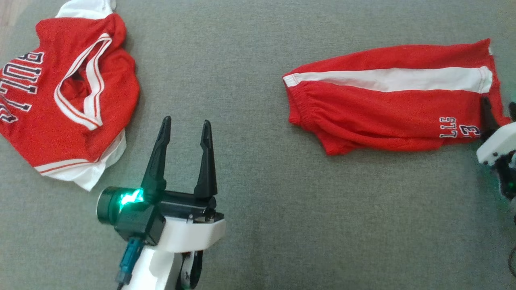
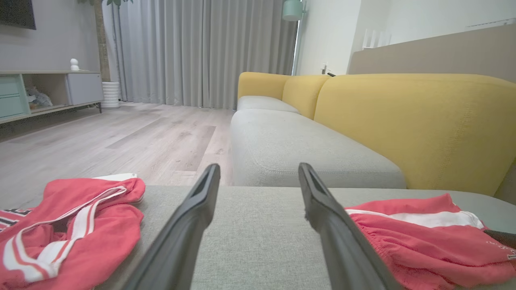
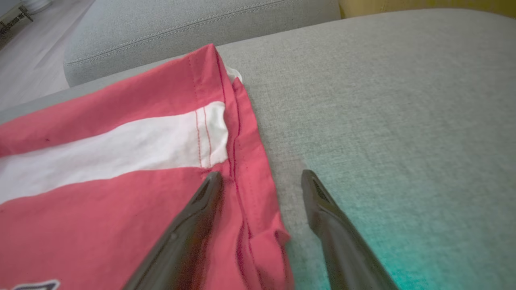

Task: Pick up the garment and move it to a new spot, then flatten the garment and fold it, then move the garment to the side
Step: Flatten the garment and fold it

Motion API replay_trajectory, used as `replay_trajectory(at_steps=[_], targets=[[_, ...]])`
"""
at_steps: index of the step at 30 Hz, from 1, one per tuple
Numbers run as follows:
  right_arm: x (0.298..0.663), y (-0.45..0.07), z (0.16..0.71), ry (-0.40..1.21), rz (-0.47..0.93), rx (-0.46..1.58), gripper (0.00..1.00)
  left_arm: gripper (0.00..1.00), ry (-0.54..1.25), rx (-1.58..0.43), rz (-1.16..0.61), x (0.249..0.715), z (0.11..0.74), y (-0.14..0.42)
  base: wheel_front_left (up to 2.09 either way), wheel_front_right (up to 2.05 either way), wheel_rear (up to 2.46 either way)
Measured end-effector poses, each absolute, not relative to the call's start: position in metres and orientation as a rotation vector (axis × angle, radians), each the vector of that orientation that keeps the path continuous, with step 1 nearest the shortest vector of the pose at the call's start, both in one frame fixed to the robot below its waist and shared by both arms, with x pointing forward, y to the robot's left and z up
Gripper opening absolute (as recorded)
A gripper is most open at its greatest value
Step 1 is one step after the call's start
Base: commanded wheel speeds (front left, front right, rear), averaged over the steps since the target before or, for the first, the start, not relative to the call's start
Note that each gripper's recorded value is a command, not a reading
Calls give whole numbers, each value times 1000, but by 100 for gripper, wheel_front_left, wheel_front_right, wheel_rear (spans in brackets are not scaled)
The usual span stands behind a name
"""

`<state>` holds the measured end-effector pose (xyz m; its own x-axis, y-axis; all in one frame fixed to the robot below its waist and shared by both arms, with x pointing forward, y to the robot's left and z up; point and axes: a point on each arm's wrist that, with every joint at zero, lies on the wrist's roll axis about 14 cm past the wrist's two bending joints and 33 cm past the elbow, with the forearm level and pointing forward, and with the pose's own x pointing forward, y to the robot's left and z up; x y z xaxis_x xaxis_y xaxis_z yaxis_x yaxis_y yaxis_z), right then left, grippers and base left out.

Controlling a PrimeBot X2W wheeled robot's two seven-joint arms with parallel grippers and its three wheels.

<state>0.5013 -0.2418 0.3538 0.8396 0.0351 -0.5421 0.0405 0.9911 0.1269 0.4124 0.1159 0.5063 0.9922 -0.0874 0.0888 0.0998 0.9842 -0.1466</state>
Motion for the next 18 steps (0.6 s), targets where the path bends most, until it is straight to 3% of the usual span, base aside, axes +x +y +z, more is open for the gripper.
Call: replay_trajectory(at_steps=[1,2,3,11,18], targets=[[503,-241,354,585,-7,151,40,100,-81,-153,-88,412,506,117,0,0,0],[506,-239,354,590,-6,161,40,100,-79,-156,-85,412,505,118,0,0,0],[508,-237,355,593,-5,173,0,100,-77,-157,-84,412,505,118,0,0,0],[503,-245,369,545,-26,201,0,100,-88,-172,-109,416,509,108,0,0,0],[478,-315,391,484,-133,99,0,100,-109,-193,-163,419,516,91,0,0,0]])
